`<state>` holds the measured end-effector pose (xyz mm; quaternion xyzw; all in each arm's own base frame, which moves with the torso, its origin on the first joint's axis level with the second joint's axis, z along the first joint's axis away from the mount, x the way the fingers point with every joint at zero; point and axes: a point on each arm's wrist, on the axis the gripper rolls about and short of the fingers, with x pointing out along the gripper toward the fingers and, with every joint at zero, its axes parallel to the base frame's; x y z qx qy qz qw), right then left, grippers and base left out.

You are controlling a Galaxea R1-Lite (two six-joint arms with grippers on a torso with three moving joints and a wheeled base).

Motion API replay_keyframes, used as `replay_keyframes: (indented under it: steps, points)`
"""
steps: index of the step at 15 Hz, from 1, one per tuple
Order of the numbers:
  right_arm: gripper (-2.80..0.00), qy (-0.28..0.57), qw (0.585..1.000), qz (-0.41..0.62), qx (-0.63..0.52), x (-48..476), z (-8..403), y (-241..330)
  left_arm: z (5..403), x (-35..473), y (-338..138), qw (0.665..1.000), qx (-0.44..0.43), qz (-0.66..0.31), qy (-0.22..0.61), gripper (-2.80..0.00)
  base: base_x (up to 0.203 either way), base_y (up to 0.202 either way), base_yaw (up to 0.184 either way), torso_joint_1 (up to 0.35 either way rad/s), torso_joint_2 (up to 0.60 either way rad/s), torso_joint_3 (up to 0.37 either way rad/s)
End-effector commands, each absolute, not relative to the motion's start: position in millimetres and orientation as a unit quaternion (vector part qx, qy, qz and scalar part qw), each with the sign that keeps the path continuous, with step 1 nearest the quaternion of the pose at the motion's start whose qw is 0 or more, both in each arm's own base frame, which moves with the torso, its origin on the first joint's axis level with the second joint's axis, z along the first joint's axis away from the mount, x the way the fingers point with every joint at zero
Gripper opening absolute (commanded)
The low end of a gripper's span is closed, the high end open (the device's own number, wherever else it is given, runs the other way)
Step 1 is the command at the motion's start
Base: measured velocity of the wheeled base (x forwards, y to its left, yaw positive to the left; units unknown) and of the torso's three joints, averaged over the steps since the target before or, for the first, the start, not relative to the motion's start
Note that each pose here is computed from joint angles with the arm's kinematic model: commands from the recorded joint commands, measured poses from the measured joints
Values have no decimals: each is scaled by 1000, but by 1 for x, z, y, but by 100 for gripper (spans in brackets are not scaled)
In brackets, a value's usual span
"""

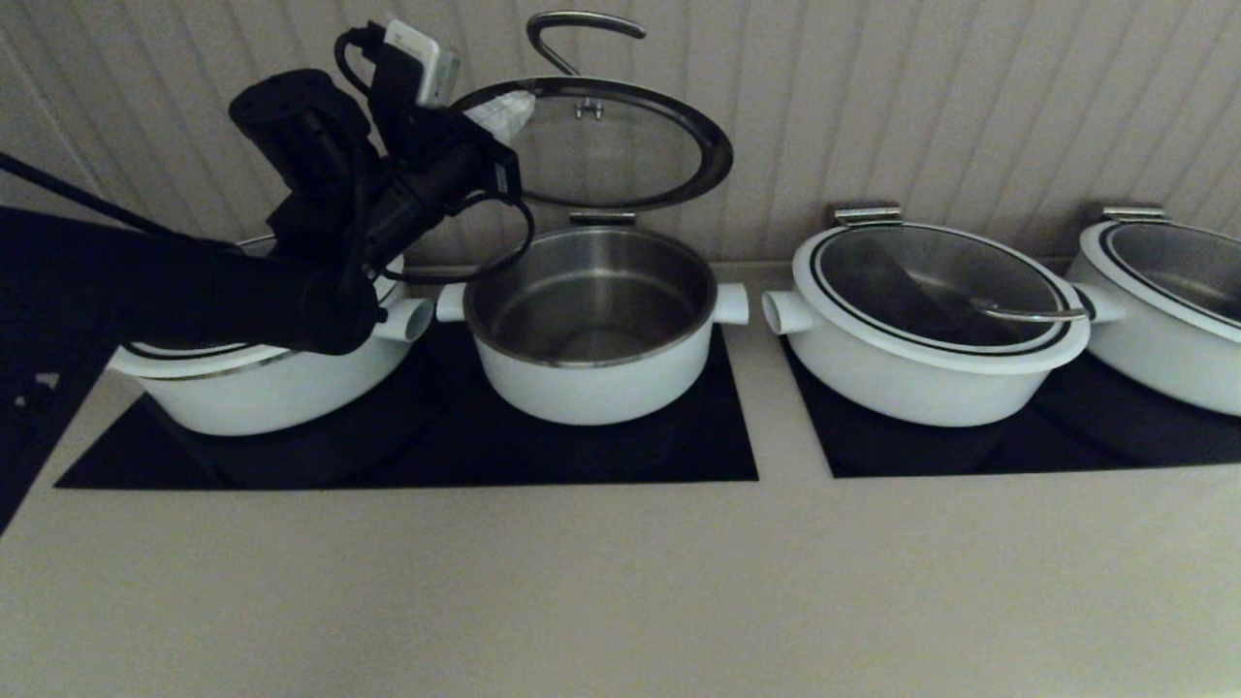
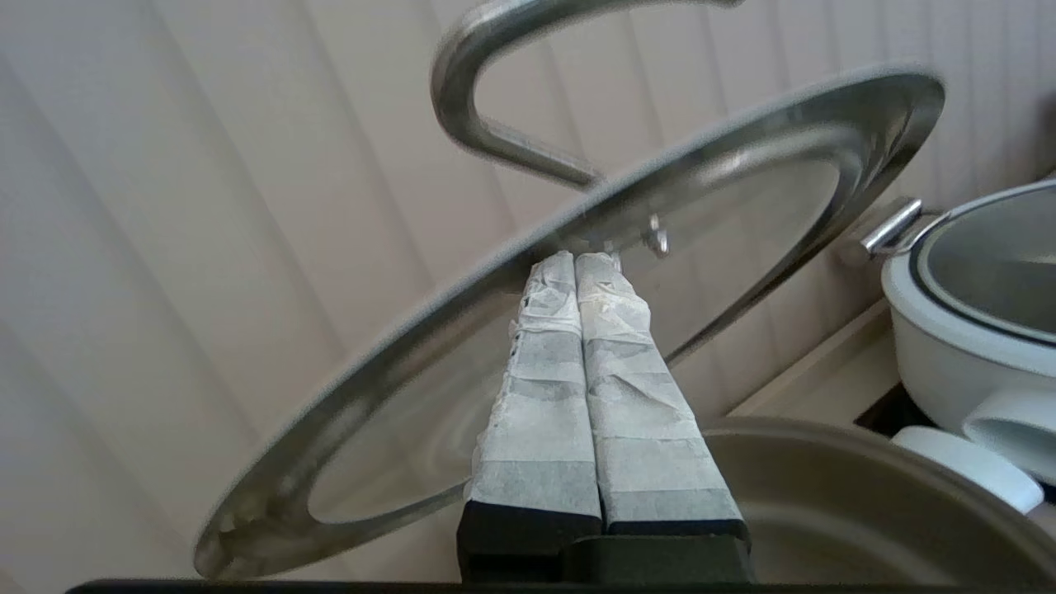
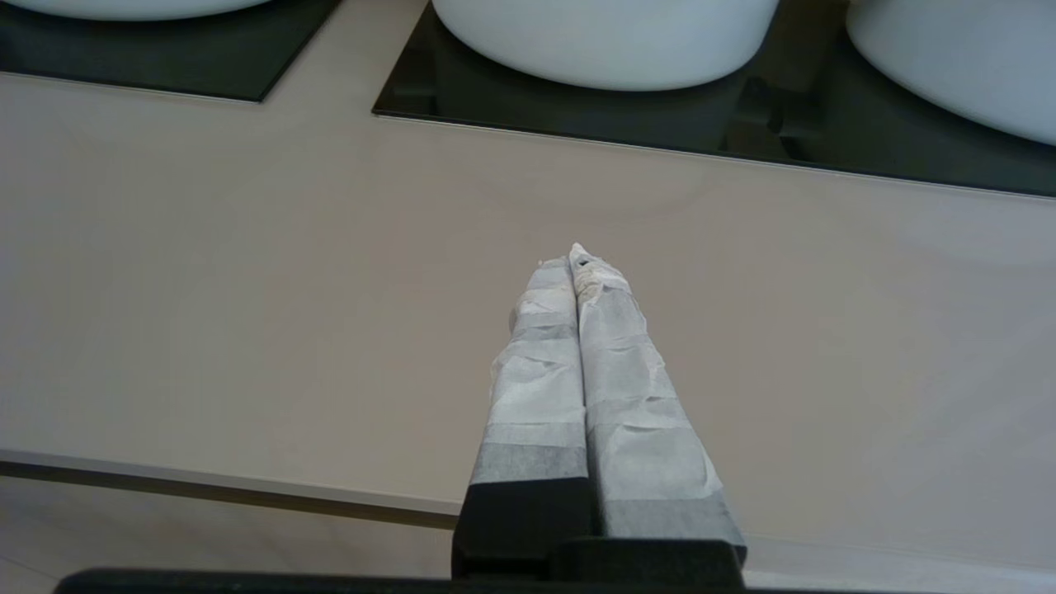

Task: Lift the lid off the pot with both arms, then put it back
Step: Open the pot lid completely

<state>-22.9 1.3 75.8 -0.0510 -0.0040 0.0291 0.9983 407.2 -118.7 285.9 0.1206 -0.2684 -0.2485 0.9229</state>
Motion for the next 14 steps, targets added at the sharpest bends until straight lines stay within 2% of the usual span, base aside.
replay_keyframes:
  steps: [1,14]
  points:
    - [-280,-4,998,30,-51,-23,76,1,280,415,-121,923,121,-250,-266,-280,0,0,0,0,0,0]
    - [-280,-4,998,30,-51,-23,76,1,295,425,-117,918,123,-239,-290,-280,0,0,0,0,0,0]
